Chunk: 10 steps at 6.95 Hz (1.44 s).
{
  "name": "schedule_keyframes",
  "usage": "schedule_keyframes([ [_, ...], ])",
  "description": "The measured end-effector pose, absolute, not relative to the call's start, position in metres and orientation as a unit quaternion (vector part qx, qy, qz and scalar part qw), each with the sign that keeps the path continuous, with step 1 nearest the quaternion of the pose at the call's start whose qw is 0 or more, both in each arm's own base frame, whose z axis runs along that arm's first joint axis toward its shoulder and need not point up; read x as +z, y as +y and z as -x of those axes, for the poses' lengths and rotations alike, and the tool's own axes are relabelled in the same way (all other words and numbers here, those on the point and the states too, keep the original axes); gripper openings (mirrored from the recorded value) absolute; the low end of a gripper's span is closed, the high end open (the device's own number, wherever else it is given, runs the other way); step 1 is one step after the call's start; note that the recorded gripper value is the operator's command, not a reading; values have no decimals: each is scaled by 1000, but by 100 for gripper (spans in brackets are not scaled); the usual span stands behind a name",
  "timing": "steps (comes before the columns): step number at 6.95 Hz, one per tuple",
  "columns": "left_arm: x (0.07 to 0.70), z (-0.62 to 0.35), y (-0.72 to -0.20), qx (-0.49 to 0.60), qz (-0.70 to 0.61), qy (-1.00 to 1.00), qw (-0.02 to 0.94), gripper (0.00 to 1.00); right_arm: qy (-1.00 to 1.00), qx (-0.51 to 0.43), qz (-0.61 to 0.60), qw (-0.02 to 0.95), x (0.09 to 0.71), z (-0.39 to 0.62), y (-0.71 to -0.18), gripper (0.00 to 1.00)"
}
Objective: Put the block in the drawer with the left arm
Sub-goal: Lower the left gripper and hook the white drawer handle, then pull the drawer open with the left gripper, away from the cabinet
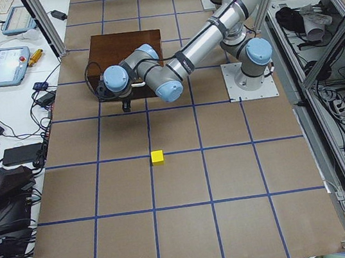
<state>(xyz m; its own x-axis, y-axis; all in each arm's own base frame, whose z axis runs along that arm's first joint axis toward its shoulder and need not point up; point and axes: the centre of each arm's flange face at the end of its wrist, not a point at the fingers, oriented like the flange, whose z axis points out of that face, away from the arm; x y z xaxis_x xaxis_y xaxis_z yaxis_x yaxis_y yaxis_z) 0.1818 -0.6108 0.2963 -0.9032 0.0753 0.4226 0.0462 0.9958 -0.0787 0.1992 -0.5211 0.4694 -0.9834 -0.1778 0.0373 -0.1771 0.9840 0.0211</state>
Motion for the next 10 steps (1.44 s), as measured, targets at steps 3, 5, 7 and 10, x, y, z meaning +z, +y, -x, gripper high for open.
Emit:
schedule_keyframes([
  [3,286,-166,-619,35,37,-969,242,100,-996,-9,-90,19,469,-199,-521,100],
  [5,280,-152,-625,34,45,-966,252,100,-996,-9,-89,19,469,-199,-521,100],
  [7,272,-151,-628,31,46,-966,253,100,-996,-9,-89,19,469,-199,-521,100],
  [10,263,-152,-630,27,43,-966,254,100,-996,-9,-90,20,469,-199,-521,100],
])
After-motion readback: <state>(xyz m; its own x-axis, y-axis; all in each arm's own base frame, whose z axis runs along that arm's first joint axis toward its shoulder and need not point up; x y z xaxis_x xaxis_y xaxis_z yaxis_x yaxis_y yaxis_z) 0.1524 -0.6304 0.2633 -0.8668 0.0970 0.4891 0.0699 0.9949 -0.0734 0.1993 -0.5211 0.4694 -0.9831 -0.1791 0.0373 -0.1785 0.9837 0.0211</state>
